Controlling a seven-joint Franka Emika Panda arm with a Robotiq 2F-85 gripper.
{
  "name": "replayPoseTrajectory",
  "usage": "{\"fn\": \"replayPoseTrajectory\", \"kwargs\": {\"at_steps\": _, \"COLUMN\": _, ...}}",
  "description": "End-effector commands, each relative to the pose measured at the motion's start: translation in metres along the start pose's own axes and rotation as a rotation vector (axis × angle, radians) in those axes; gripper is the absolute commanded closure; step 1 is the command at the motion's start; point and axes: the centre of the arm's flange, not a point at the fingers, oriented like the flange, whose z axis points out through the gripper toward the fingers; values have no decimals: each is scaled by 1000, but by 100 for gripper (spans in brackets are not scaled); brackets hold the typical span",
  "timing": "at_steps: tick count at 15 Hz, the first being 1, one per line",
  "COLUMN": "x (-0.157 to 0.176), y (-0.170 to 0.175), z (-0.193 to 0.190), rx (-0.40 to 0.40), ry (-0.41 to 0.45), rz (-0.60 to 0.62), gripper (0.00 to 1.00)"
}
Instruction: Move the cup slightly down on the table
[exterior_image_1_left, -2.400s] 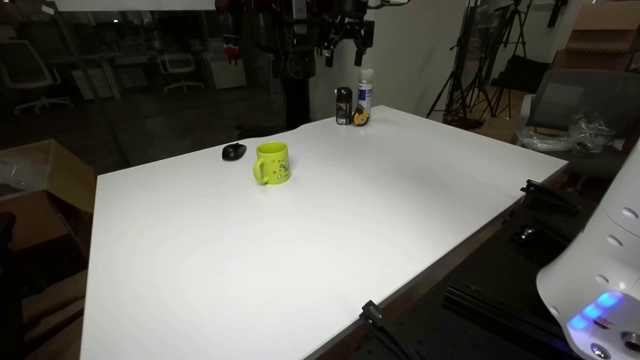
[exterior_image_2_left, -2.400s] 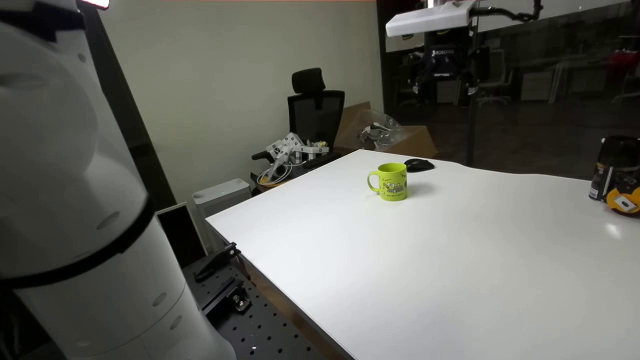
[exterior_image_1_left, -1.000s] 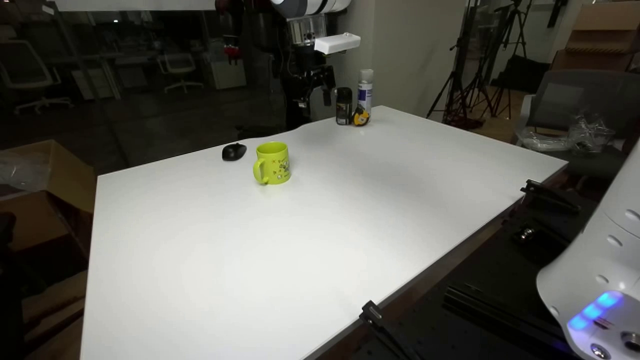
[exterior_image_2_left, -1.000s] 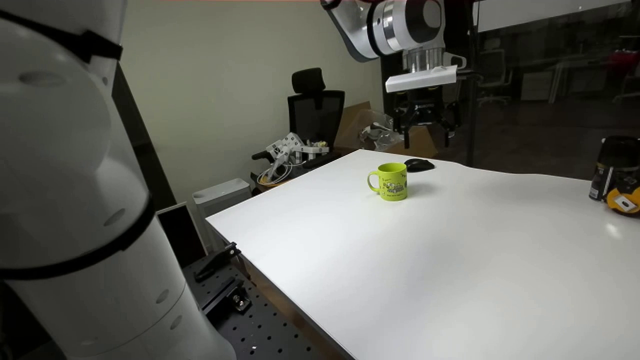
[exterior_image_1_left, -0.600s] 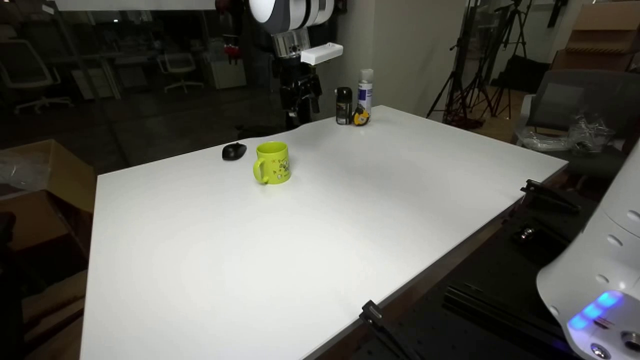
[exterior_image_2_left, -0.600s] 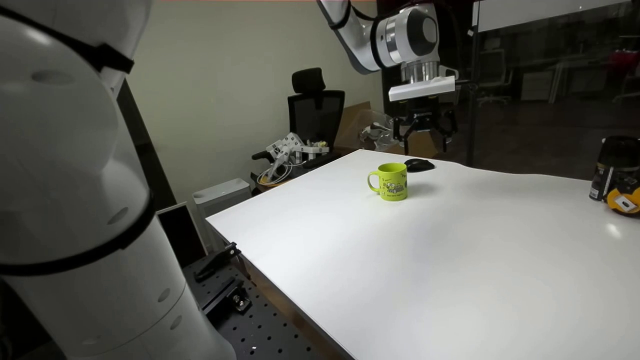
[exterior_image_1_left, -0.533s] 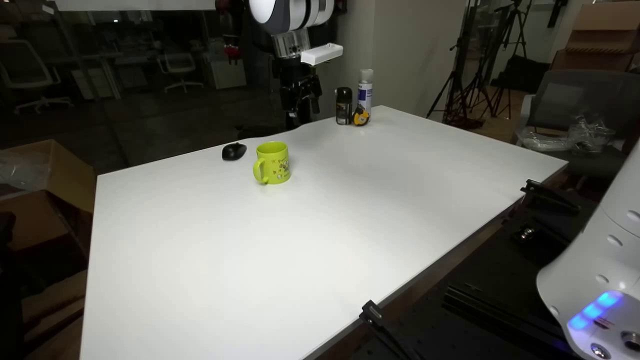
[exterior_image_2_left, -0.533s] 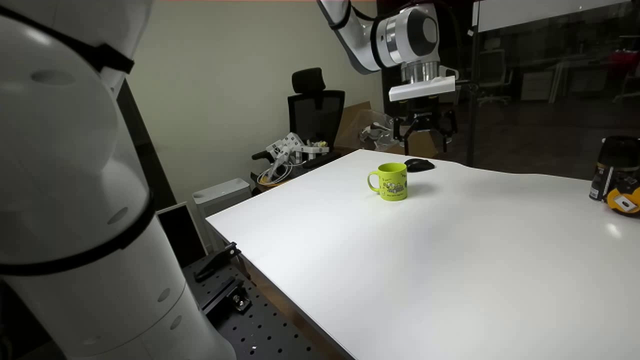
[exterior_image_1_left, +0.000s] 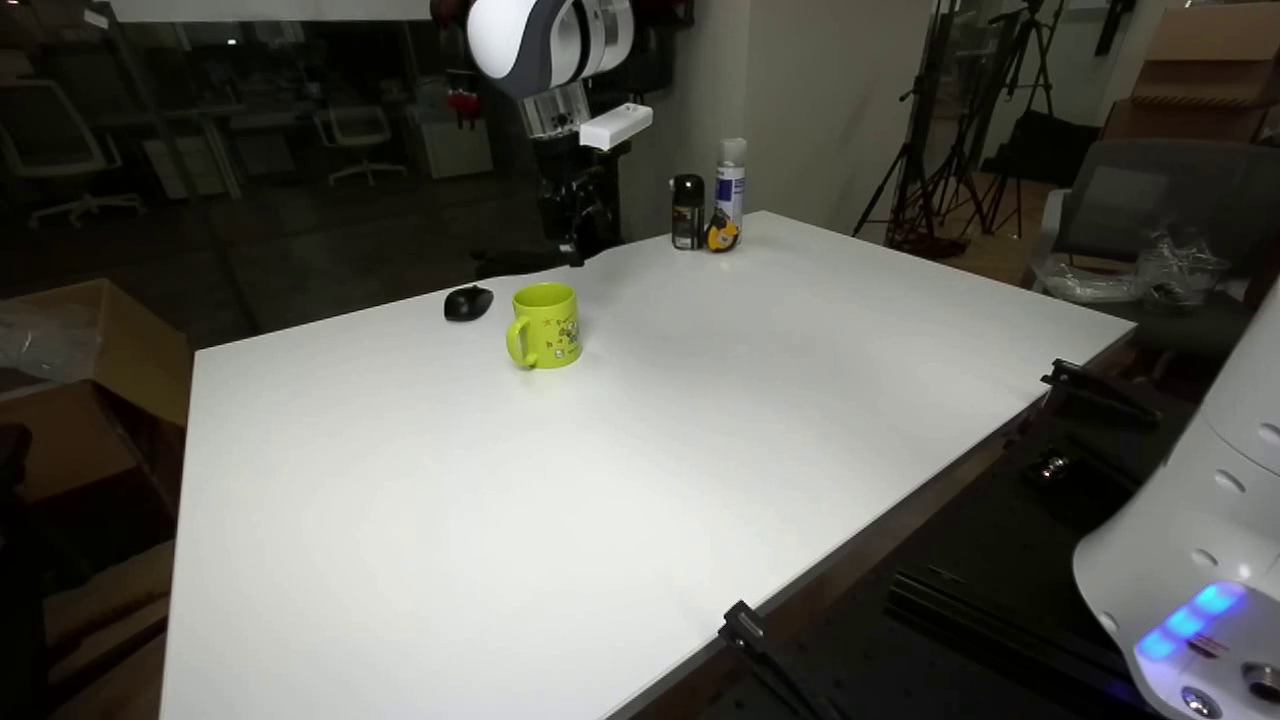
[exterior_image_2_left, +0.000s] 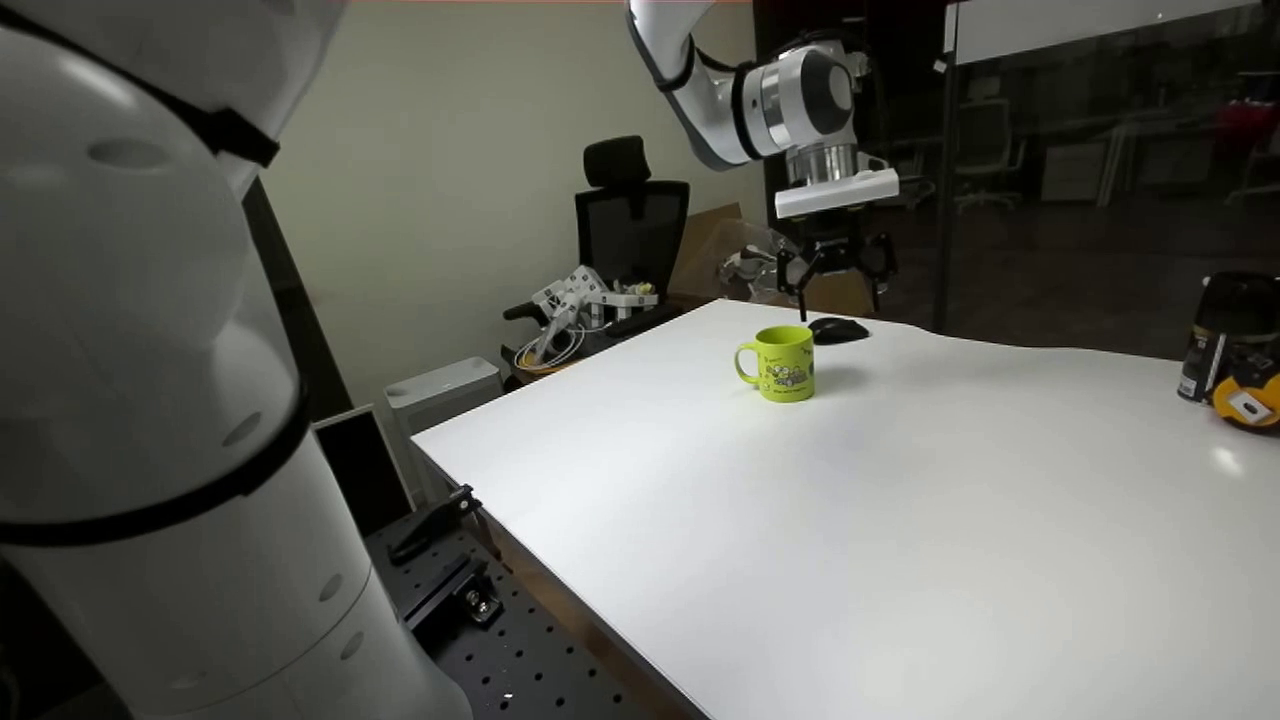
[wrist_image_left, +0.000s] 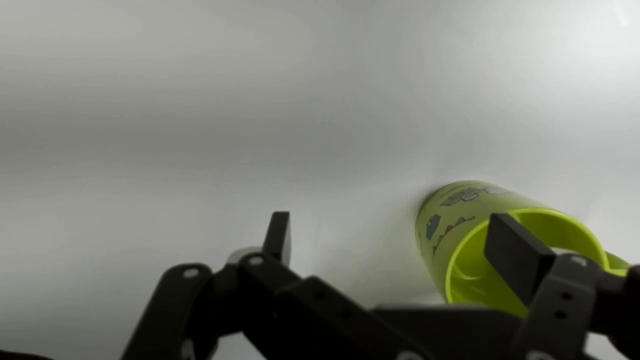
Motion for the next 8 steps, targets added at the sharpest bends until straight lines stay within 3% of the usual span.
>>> {"fn": "replayPoseTrajectory", "kwargs": {"at_steps": 1, "x": 52, "y": 2, "z": -1, "rx": -34, "ry": -18, "rz": -88, "gripper": 0}}
{"fn": "replayPoseTrajectory", "kwargs": {"at_steps": 2, "x": 66, "y": -3, "z": 1, "rx": -43, "ry": -19, "rz": -117, "gripper": 0}}
{"fn": "replayPoseTrajectory", "kwargs": {"at_steps": 3, "x": 25, "y": -10, "z": 3, "rx": -20, "ry": -9, "rz": -72, "gripper": 0}}
{"fn": "replayPoseTrajectory", "kwargs": {"at_steps": 8, "x": 44, "y": -16, "z": 10, "rx": -31, "ry": -12, "rz": -109, "gripper": 0}}
